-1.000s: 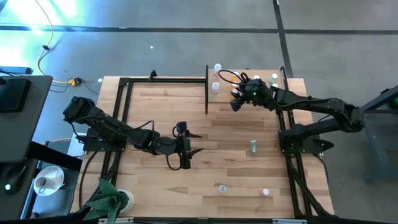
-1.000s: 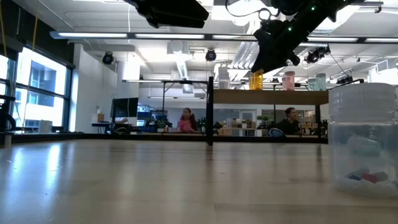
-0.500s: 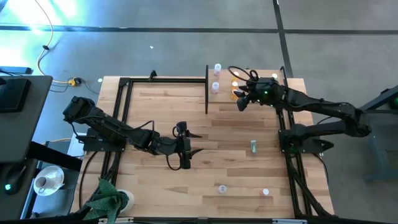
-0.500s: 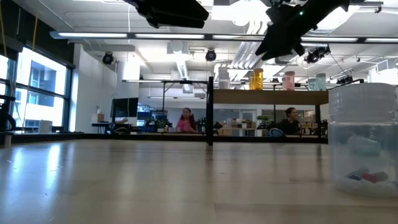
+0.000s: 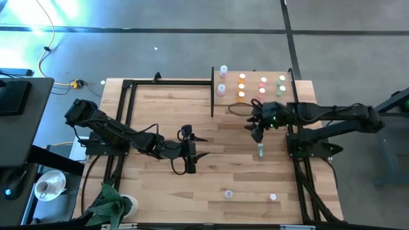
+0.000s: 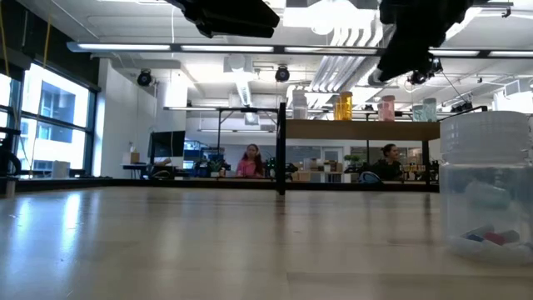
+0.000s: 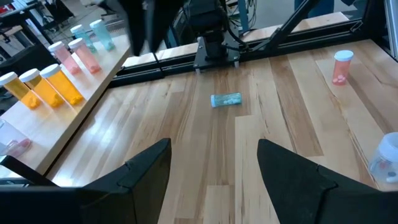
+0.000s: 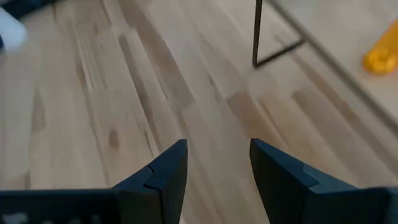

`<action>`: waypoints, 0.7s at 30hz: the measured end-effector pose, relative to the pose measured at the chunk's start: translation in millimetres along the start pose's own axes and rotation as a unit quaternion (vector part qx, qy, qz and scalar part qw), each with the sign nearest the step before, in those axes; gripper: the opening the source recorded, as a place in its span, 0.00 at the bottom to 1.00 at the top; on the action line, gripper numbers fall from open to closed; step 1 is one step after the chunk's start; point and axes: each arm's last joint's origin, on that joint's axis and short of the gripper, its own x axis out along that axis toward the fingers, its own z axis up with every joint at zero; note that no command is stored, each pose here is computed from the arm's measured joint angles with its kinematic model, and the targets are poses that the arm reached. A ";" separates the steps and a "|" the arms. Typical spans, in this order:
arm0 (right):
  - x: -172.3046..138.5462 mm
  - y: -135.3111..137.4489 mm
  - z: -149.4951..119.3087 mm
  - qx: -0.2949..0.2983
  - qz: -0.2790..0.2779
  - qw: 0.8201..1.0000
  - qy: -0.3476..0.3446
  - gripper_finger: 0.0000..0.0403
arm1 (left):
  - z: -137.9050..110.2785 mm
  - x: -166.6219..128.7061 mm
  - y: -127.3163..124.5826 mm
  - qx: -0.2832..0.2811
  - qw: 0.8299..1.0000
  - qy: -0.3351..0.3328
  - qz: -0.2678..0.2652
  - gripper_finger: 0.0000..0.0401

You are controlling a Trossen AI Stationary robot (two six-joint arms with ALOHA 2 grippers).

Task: Pick and place medicine bottles onto shelf by color
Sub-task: Put the blue pill bottle on the shelf aligned with the other blue pill bottle

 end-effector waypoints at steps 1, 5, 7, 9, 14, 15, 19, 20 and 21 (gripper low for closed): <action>-0.5 2.8 -3.5 0.003 -0.005 1.000 0.009 0.41 | 0.1 0.0 0.0 0.000 1.000 0.000 0.000 0.57; -3.5 10.6 -17.7 0.026 -0.033 0.998 0.045 0.41 | 0.0 0.0 0.0 0.000 1.000 0.000 0.000 0.57; -5.3 12.8 -24.4 0.039 -0.045 0.996 0.065 0.41 | 0.0 0.0 0.0 0.000 1.000 0.000 0.000 0.57; -7.1 14.8 -30.6 0.055 -0.056 0.993 0.083 0.41 | 0.0 0.0 0.0 0.000 1.000 0.000 0.000 0.57; -11.5 20.8 -42.8 0.089 -0.072 0.987 0.113 0.41 | 0.0 0.0 0.0 -0.002 1.000 0.000 0.000 0.57; -12.1 22.1 -45.1 0.094 -0.075 0.985 0.120 0.41 | 0.0 0.0 0.0 -0.002 1.000 0.000 0.000 0.57; -10.4 27.1 -54.3 0.102 -0.102 0.979 0.146 0.41 | 0.0 0.0 0.0 -0.002 1.000 0.000 0.000 0.57; -9.0 27.8 -56.4 0.105 -0.111 0.976 0.155 0.41 | 0.1 0.0 0.0 -0.002 1.000 0.000 0.000 0.57; -7.6 28.5 -58.5 0.110 -0.119 0.973 0.167 0.41 | 0.0 0.0 0.0 -0.002 1.000 0.000 0.000 0.57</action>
